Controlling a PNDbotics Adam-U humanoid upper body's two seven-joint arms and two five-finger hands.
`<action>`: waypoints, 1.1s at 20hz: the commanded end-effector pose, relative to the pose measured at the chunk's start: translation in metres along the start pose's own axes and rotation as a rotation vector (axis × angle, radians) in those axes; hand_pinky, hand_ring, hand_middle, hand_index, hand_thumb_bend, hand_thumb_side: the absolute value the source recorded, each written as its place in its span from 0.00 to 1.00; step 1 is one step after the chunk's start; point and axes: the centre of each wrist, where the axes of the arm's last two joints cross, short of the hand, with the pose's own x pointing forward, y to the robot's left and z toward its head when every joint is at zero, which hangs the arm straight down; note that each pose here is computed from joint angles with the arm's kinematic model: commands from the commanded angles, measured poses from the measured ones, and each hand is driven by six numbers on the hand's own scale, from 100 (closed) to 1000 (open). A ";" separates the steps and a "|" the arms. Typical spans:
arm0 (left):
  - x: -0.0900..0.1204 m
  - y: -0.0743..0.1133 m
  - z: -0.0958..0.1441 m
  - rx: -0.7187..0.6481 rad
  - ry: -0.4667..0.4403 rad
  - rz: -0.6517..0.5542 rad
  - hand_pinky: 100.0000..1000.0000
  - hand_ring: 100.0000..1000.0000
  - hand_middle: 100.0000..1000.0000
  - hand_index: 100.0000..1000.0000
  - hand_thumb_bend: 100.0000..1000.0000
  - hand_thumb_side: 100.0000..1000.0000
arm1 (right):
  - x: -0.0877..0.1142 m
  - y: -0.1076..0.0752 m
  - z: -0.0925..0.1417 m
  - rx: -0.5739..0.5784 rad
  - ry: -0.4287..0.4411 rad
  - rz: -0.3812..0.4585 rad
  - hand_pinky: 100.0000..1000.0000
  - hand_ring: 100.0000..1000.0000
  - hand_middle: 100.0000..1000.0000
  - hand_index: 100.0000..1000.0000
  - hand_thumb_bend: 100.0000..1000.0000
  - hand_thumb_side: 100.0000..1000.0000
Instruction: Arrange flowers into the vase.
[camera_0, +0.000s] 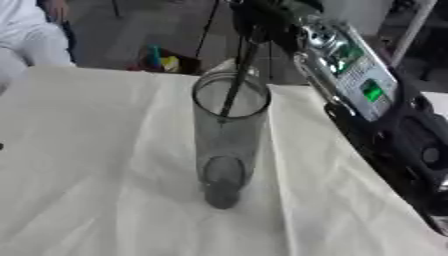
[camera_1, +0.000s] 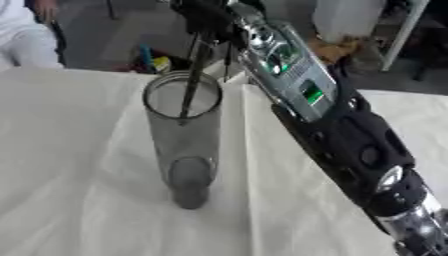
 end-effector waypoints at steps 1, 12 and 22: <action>0.006 -0.001 -0.004 -0.010 -0.030 0.010 0.51 0.65 0.73 0.90 0.00 1.00 | 0.005 -0.014 0.002 -0.037 -0.024 0.051 0.21 0.17 0.12 0.17 0.45 0.79; 0.006 -0.001 -0.004 -0.008 -0.027 0.010 0.51 0.65 0.73 0.90 0.00 1.00 | 0.005 -0.015 0.007 -0.109 -0.081 0.129 0.41 0.32 0.24 0.17 0.45 0.84; 0.007 -0.001 -0.005 -0.008 -0.028 0.010 0.51 0.65 0.73 0.90 0.00 1.00 | 0.005 -0.014 0.005 0.027 -0.056 0.202 0.48 0.39 0.32 0.22 0.47 0.83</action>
